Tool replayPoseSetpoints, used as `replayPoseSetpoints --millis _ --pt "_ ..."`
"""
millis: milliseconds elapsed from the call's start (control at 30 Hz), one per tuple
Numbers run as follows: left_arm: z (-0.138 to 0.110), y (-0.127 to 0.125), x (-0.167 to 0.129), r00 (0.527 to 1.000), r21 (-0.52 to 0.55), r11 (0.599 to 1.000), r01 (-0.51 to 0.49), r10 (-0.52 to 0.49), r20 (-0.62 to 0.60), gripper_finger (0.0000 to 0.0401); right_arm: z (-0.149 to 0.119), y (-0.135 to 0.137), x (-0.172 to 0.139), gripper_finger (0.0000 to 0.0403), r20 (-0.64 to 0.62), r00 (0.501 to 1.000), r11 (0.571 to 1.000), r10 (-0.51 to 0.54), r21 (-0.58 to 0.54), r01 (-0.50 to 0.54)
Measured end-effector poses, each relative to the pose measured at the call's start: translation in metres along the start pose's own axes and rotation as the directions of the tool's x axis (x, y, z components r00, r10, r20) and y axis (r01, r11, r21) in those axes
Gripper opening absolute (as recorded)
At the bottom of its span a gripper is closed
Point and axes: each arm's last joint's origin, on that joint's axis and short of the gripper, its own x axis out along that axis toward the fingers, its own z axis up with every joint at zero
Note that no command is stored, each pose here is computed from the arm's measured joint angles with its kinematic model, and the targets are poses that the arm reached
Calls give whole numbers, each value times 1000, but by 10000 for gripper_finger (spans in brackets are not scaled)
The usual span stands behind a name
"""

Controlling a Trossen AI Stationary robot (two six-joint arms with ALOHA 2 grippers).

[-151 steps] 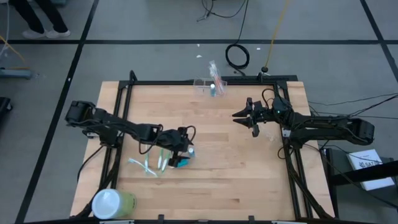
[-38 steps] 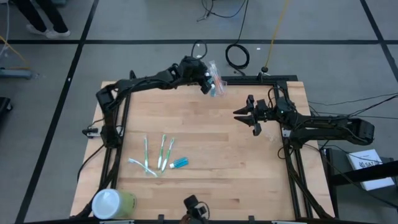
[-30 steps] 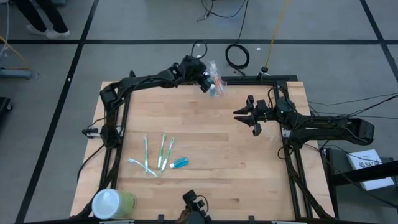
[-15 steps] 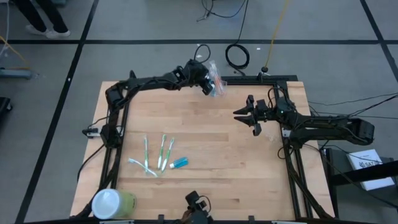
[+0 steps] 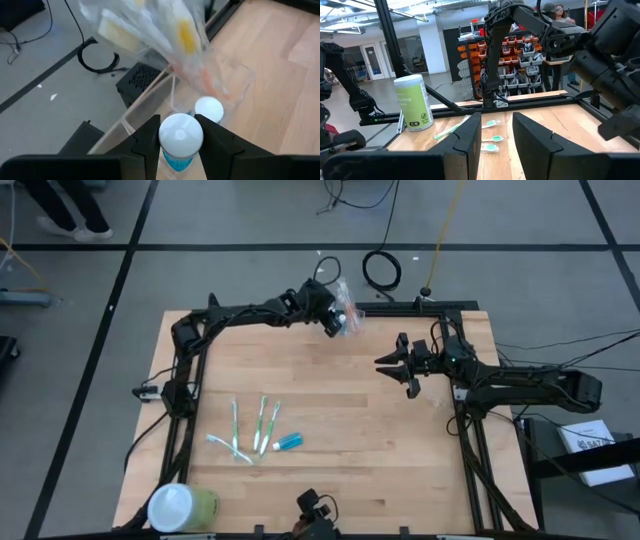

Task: Pick & Place toothbrushing station
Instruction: Put the blue mouthwash into the transparent organizer

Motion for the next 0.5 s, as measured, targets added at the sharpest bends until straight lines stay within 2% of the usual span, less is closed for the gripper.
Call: replayPoseSetpoints --millis 267,500 --pt "-13 -5 14 999 -6 1000 14 -14 -40 119 0 0 0 104 -1 1000 1000 0 0 0" --pt "-11 -8 13 999 6 1000 27 -27 -29 120 0 0 0 104 -1 1000 1000 -1 -1 1"
